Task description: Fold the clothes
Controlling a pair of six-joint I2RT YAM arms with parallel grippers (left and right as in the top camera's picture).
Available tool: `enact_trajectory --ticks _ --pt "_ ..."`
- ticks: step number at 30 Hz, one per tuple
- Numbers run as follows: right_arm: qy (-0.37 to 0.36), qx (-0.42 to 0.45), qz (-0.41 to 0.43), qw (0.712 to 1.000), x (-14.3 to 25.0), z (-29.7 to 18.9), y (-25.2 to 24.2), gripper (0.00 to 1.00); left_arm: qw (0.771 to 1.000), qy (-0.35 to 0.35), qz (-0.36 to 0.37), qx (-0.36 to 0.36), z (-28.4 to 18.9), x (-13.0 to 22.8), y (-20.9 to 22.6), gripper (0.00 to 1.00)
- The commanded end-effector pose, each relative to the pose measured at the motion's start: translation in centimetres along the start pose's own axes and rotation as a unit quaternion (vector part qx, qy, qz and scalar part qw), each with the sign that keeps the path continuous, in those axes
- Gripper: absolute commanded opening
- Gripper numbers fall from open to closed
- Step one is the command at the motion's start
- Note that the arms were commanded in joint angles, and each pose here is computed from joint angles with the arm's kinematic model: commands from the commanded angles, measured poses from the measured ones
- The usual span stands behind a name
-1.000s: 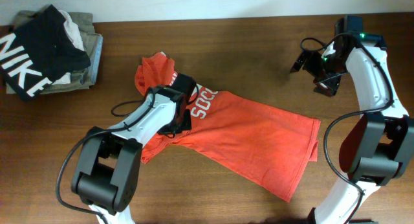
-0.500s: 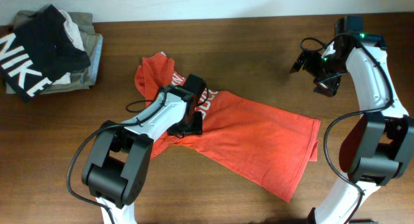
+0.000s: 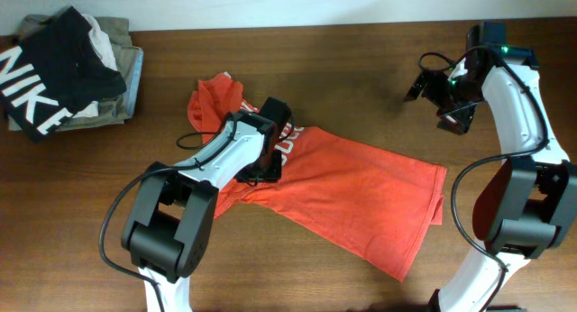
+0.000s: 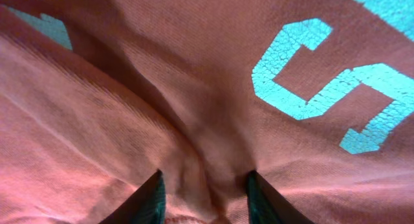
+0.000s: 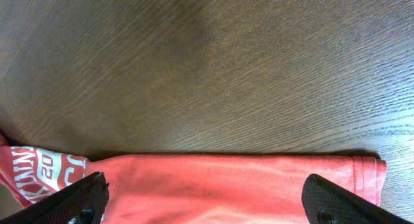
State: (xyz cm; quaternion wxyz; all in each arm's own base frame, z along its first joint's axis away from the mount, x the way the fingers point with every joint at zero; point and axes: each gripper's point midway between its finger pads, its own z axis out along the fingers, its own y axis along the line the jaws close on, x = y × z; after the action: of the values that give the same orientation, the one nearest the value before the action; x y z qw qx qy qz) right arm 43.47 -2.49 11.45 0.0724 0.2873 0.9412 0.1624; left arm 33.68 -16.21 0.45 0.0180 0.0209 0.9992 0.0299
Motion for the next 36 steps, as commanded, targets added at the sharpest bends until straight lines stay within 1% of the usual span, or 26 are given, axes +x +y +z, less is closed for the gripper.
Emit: enact_trajectory --ticks 1,3,4,7,9,11,12,16,18,19,20,21,24,26,29,30,31,32,33,34,35,36 --pt "-0.017 -0.007 -0.003 1.0 -0.4 -1.3 0.5 0.99 1.0 0.007 0.004 -0.002 0.5 0.3 0.0 0.36" --pt "-0.017 -0.007 -0.003 1.0 -0.4 -1.3 0.5 0.99 1.0 0.008 0.004 -0.003 0.5 0.3 0.0 0.35" --pt "-0.017 -0.007 -0.003 1.0 -0.4 -1.3 0.5 0.99 1.0 0.008 0.004 -0.006 0.5 0.4 0.2 0.32" --pt "-0.017 -0.007 -0.003 1.0 -0.4 -1.3 0.5 0.99 1.0 0.01 0.005 -0.019 0.4 0.5 0.7 0.32" --pt "-0.017 -0.007 -0.003 1.0 -0.4 -1.3 0.5 0.99 1.0 0.011 0.005 -0.02 0.4 0.6 0.7 0.27" --pt "-0.017 -0.007 -0.003 1.0 -0.4 -1.3 0.5 0.99 1.0 0.008 0.005 -0.022 0.1 0.3 0.7 0.26" --pt "-0.017 -0.007 -0.003 1.0 -0.4 -1.3 0.5 0.99 1.0 0.005 0.005 -0.022 -0.3 0.0 0.7 0.22" --pt "-0.017 -0.007 -0.003 1.0 -0.4 -1.3 0.5 0.99 1.0 0.006 0.005 -0.023 -0.4 0.0 0.7 0.21" --pt "-0.017 -0.007 -0.003 1.0 -0.4 -1.3 0.5 0.99 0.999 0.006 0.005 -0.032 -0.4 0.0 1.0 0.13" --pt "-0.017 -0.007 -0.003 1.0 -0.4 -1.3 0.5 0.99 0.999 0.005 0.006 -0.035 -0.4 0.0 1.1 0.13" --pt "-0.017 -0.007 -0.003 1.0 -0.4 -1.3 0.5 0.99 0.999 0.006 0.006 -0.035 -0.4 0.1 1.1 0.09" --pt "-0.017 -0.007 -0.003 1.0 -0.4 -1.3 0.5 0.99 0.999 0.006 0.006 -0.036 -0.5 0.0 1.1 0.02" --pt "-0.017 -0.007 -0.003 1.0 -0.4 -1.3 0.5 0.99 0.999 0.004 0.006 -0.037 -1.4 -0.4 1.1 0.0" --pt "-0.017 -0.007 -0.003 1.0 -0.4 -1.3 0.5 0.99 0.999 -0.004 0.006 -0.05 -3.3 -1.2 1.4 0.0" --pt "-0.017 -0.007 -0.003 1.0 -0.4 -1.3 0.5 0.99 0.996 -0.056 0.0 -0.073 -9.5 -3.6 2.4 0.0" --pt "-0.017 -0.007 -0.003 1.0 -0.4 -1.3 0.5 0.99 0.992 -0.101 -0.007 -0.069 -13.3 -4.8 2.7 0.0" --pt "-0.017 -0.007 -0.003 1.0 -0.4 -1.3 0.5 0.99 0.99 -0.126 -0.013 -0.065 -15.4 -5.2 2.9 0.0" --pt "-0.017 -0.007 -0.003 1.0 -0.4 -1.3 0.5 0.99 0.985 -0.164 -0.026 -0.048 -19.2 -5.6 3.6 0.0" --pt "-0.017 -0.007 -0.003 1.0 -0.4 -1.3 0.5 0.99 0.976 -0.212 -0.05 -0.028 -23.6 -5.9 5.1 0.0" --pt "-0.017 -0.007 -0.003 1.0 -0.4 -1.3 0.5 0.99 0.959 -0.27 -0.082 -0.02 -28.2 -5.7 7.7 0.0" --pt "-0.017 -0.007 -0.003 1.0 -0.4 -1.3 0.5 0.99 0.945 -0.308 -0.105 -0.025 -31.1 -5.3 9.7 0.0" --pt "-0.017 -0.007 -0.003 1.0 -0.4 -1.3 0.5 0.99 0.92 -0.364 -0.142 -0.017 -35.7 -3.8 12.7 0.0"
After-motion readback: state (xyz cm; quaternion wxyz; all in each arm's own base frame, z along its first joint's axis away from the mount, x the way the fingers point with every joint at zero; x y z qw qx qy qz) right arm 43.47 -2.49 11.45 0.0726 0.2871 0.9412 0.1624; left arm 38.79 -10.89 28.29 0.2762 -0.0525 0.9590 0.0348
